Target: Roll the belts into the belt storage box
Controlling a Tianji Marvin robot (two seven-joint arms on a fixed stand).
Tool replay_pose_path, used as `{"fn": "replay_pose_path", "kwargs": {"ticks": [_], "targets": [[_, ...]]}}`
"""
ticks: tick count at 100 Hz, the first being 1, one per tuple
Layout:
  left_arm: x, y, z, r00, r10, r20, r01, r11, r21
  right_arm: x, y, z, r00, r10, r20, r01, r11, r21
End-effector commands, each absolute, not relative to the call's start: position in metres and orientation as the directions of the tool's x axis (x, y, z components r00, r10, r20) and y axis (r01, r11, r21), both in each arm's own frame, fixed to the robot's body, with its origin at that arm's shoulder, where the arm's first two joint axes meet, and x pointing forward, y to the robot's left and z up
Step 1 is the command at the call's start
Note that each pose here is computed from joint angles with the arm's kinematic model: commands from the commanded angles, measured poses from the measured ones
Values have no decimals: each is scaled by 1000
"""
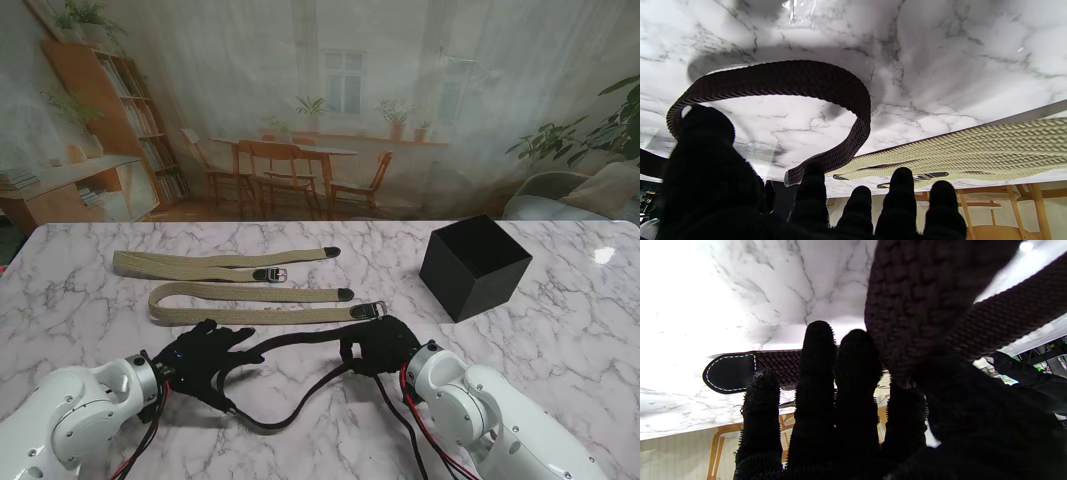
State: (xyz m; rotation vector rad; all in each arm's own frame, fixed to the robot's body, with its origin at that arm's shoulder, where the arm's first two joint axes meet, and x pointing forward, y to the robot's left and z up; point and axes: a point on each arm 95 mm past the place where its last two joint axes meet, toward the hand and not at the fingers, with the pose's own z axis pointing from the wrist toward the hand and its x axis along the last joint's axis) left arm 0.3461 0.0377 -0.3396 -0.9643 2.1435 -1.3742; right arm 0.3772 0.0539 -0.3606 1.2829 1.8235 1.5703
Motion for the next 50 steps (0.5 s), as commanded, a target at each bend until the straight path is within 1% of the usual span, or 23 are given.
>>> {"fn": "replay_pose_path", "kwargs": {"ticks": [1, 32, 50], "targets": [[343, 41, -344, -672, -740, 15, -343, 294, -892, 376, 54, -363, -484, 838, 252, 378, -59, 924], [347, 45, -357, -655, -756, 6, -390, 331, -859, 377, 59, -367, -485, 835, 262, 394, -60, 917], [349, 50, -363, -637, -769, -50, -391, 379, -839, 376, 59, -371, -481, 835, 266, 402, -59, 914]]}}
